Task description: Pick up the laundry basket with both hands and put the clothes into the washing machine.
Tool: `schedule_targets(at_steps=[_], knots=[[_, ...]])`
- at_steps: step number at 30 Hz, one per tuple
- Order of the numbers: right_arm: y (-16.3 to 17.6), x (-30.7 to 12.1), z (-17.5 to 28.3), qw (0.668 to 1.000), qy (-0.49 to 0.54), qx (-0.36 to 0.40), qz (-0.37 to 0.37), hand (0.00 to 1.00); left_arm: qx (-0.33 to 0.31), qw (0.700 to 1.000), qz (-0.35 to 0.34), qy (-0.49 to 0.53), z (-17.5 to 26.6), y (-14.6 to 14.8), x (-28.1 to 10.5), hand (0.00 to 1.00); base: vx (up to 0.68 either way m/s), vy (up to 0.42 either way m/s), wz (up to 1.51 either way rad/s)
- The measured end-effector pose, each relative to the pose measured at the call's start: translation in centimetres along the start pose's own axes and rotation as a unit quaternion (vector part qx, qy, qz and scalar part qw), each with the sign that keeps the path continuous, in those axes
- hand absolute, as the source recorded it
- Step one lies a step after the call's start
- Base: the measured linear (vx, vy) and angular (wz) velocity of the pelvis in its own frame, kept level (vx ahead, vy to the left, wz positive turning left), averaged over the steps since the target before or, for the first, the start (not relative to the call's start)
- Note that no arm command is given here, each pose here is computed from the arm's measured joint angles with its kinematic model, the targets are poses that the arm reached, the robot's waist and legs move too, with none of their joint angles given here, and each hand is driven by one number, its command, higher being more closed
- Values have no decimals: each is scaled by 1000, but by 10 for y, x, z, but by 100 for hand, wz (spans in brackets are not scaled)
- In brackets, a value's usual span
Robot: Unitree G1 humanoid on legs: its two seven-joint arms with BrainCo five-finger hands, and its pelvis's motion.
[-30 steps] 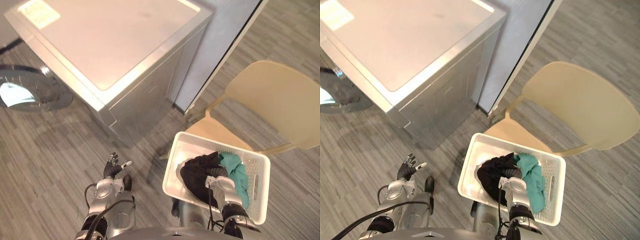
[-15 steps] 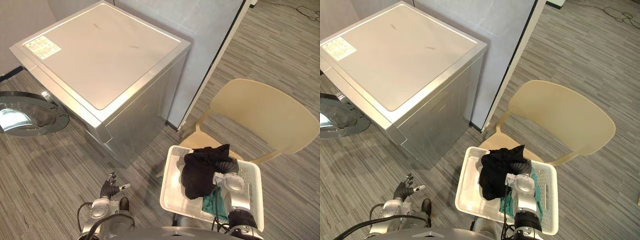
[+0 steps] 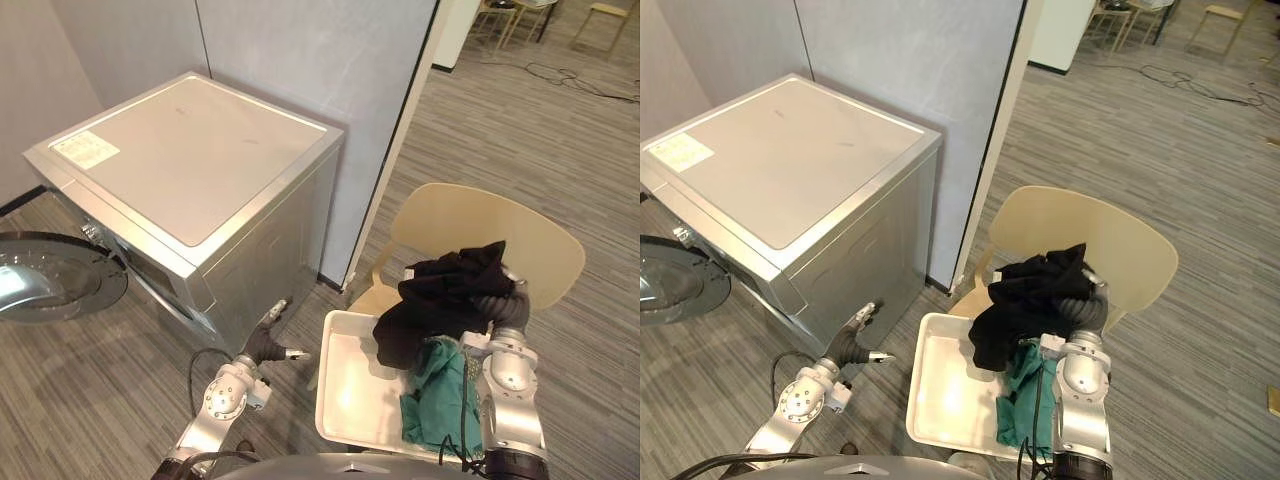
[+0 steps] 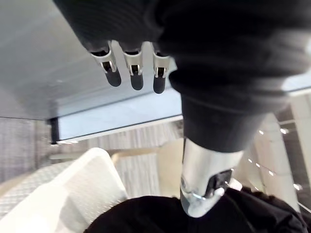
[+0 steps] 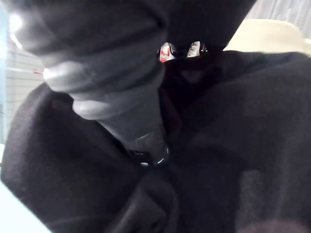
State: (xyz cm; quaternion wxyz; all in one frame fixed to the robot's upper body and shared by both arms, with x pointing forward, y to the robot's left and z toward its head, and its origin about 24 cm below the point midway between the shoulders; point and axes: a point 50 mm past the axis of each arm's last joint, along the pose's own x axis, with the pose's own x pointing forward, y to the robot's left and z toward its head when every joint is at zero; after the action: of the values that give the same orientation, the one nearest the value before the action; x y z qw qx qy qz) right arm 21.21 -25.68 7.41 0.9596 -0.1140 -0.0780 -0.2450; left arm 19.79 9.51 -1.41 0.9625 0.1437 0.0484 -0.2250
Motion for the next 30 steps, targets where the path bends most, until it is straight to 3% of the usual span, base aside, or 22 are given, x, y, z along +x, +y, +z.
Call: schedule_targets(at_steps=[7,16,23,30], knots=[[3,-4,47,992,-112,61,15,100,11,994,-55,-97,41,-20,19,0,-3,5,-16],[38,-8,65,970,-124,192,88,100,19,993,-65,-102,64,-28,75,0,-9,14,-14],[75,-10,84,930,-122,304,167,100,-39,993,-42,-106,87,-18,100,0,5,4,-8],[99,-16,96,894,-114,366,233,100,-72,988,-86,-111,103,-25,110,0,0,0,0]])
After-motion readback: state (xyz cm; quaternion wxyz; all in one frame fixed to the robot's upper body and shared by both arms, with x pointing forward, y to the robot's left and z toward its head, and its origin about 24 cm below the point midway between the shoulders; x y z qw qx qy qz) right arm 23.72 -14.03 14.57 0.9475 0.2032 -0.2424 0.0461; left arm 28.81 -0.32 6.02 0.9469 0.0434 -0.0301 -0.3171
